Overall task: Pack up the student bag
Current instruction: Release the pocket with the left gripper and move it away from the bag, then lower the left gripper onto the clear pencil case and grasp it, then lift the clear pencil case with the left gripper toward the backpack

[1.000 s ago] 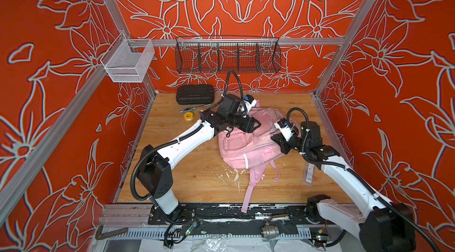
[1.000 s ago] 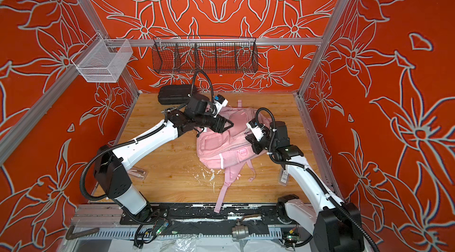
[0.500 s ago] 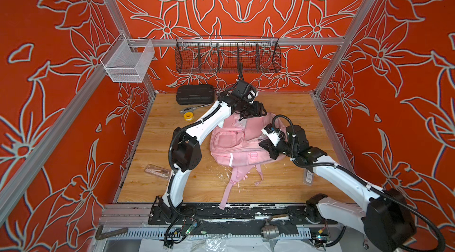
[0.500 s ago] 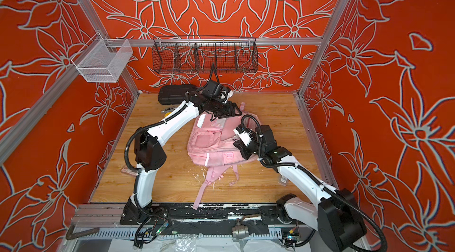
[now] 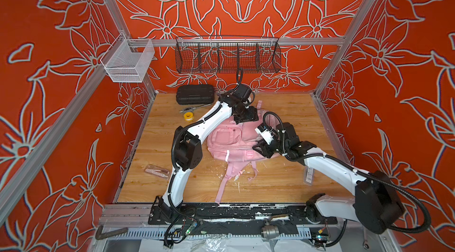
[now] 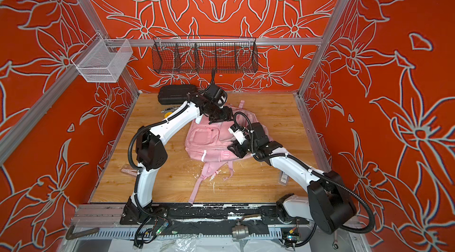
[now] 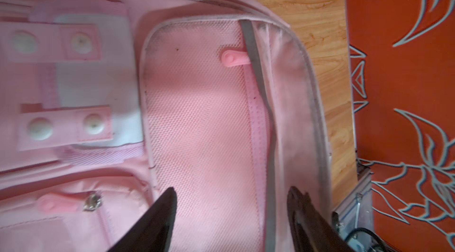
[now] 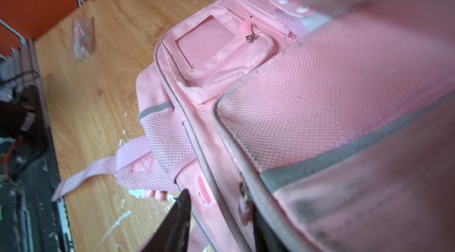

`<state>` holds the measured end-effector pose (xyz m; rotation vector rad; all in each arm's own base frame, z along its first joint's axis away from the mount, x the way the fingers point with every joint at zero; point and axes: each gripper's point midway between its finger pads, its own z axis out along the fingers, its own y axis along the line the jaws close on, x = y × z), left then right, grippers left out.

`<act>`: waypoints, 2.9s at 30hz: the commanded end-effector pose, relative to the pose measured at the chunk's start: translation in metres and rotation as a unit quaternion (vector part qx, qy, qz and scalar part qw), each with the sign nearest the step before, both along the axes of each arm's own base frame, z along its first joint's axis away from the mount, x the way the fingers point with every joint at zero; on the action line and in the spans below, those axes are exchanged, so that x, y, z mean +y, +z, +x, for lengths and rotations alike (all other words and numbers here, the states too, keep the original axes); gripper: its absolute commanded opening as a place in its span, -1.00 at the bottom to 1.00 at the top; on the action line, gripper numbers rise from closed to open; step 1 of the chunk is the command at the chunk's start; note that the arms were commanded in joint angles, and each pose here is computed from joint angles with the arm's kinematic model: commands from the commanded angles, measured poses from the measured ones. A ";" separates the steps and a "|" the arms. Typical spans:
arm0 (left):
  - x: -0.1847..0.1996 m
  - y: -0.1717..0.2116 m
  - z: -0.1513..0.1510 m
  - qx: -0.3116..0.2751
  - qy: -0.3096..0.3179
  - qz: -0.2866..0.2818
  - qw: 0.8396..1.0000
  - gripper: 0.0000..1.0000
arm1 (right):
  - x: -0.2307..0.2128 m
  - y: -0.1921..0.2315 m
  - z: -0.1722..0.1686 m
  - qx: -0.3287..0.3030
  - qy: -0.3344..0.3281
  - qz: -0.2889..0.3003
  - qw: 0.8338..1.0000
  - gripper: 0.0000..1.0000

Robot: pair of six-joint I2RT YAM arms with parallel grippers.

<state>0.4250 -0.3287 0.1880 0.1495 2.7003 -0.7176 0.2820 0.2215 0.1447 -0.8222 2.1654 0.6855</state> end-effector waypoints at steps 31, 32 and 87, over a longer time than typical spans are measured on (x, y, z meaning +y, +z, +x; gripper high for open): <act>0.391 -0.086 -0.232 0.194 0.613 0.085 0.761 0.95 | -0.058 0.090 0.064 -0.035 -0.136 0.055 0.989 0.31; 0.393 -0.092 -0.235 0.201 0.618 0.087 0.755 0.95 | -0.058 0.089 0.065 -0.035 -0.136 0.054 0.989 0.31; 0.141 0.060 -0.071 -0.150 0.012 0.010 0.989 -0.19 | -0.025 0.156 0.071 -0.003 -0.096 0.177 0.979 0.28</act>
